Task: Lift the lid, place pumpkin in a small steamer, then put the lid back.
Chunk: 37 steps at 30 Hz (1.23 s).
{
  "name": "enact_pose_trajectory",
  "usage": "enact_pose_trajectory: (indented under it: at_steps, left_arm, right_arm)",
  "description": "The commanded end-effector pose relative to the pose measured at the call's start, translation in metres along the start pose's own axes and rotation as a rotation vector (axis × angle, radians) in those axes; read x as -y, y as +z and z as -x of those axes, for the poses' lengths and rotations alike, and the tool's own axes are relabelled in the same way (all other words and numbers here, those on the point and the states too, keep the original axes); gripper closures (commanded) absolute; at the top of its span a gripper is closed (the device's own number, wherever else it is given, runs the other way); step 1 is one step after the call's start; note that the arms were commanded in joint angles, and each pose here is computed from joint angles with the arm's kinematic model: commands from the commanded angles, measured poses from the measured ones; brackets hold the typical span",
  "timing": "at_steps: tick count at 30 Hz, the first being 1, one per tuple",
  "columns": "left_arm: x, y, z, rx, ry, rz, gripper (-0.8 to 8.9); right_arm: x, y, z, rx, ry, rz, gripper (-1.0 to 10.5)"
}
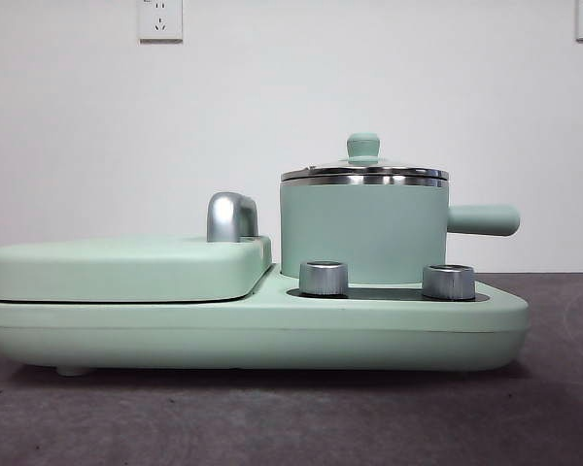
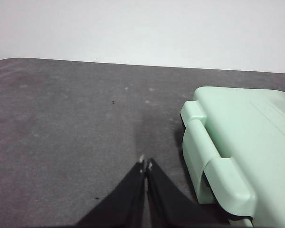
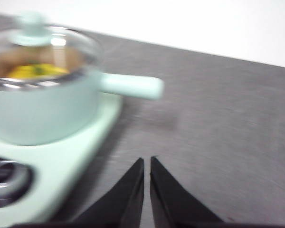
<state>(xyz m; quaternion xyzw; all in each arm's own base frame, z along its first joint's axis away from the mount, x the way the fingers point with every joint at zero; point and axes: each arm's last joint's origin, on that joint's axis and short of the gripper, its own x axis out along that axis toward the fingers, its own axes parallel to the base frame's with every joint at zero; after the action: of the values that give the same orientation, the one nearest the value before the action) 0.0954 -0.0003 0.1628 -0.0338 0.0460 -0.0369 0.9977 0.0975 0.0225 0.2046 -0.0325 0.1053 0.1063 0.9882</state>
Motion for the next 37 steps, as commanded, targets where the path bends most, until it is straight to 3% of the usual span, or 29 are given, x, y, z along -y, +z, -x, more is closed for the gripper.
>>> enact_pose_trajectory:
  at_steps: [1, 9, 37]
  left_arm:
    - [-0.001, -0.005, -0.002, -0.008, 0.002, -0.015, 8.07]
    - [-0.001, -0.005, -0.002, -0.008, 0.002, -0.015, 8.07]
    - [-0.001, -0.005, -0.002, -0.008, 0.002, -0.015, 8.07]
  right_arm:
    - [0.005, -0.021, -0.001, 0.067, -0.061, -0.014, 9.3]
    - [0.009, -0.048, -0.007, 0.107, -0.120, -0.026, 9.3]
    - [0.009, -0.047, -0.006, 0.116, -0.123, -0.026, 9.3]
